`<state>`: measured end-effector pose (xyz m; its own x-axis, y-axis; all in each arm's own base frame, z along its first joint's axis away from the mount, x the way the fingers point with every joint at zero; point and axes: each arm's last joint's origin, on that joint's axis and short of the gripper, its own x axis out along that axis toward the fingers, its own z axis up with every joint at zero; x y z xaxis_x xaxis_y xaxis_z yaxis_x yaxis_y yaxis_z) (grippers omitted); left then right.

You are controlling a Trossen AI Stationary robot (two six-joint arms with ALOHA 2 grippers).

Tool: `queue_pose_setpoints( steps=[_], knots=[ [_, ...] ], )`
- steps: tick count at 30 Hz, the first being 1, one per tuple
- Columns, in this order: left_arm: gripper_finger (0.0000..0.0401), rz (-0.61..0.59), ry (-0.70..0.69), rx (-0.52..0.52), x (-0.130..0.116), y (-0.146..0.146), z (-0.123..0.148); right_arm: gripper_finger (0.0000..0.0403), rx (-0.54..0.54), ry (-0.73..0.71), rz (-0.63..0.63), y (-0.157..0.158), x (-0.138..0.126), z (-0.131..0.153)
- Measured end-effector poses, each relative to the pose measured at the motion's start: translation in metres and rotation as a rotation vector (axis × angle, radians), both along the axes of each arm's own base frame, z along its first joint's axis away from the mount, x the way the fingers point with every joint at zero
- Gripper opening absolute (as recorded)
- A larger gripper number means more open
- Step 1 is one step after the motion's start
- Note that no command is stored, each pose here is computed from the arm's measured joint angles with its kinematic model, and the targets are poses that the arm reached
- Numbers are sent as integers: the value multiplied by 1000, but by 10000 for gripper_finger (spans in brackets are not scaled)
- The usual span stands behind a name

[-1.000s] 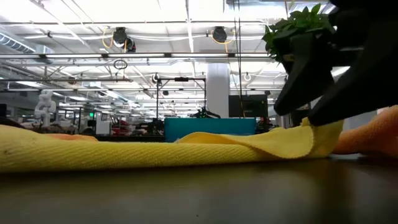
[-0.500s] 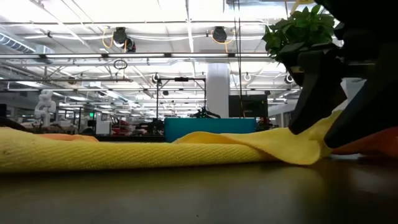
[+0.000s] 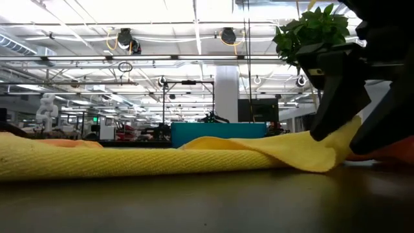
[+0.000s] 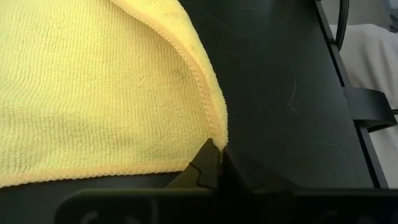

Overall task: Fold microfiber towels
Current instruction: Fold the yellow microfiber towel

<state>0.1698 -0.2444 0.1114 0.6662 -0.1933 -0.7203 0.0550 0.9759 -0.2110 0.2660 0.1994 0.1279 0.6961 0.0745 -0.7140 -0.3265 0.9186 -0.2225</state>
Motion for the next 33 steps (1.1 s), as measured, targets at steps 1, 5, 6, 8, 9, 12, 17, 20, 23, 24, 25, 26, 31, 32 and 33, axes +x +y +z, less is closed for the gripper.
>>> queue_pose_setpoints(
  steps=[1, 5, 6, 8, 9, 12, 17, 20, 23, 24, 25, 26, 31, 32, 33],
  knots=[
    [7, 1, 0, -1, 0, 0, 0, 131, -7, 0, 7, 0, 0, 0],
    [16, -1, 0, 1, 0, 0, 0, 75, -25, -4, 25, 0, 0, 0],
    [14, -2, 2, 4, 0, 0, 0, 56, -27, -4, 27, 0, 0, 0],
    [7, -2, 7, 12, -1, 1, -1, 19, -27, -3, 27, 0, 0, 0],
    [5, -2, 9, 14, -1, 1, -1, 10, -27, -3, 28, 0, 0, 0],
    [9, -5, 8, 17, -1, 1, -1, 8, -27, -5, 27, 0, 0, 0],
    [5, -36, 9, 44, -2, 4, 6, 2, -2, -58, 15, 0, 1, 12],
    [7, -28, 8, 56, -4, 9, 18, 1, -10, -137, -16, -3, 0, 31],
    [4, -13, -18, 92, -6, 17, 35, 1, -15, -238, -64, -7, -4, 56],
    [4, -11, -35, 96, -7, 19, 42, 1, -15, -279, -79, -8, -5, 65],
    [5, -8, -52, 97, -7, 22, 49, 1, -11, -311, -84, -9, -7, 73],
    [7, -5, -69, 105, -9, 26, 56, 1, -12, -340, -86, -11, -8, 81],
    [4, -6, -155, 125, -14, 45, 89, 1, 22, -437, -69, -17, -15, 110],
    [4, -6, -175, 125, -15, 48, 96, 1, 29, -448, -70, -18, -17, 115],
    [6, -6, -193, 124, -16, 53, 102, 1, 35, -455, -70, -20, -18, 118]
  ],
)
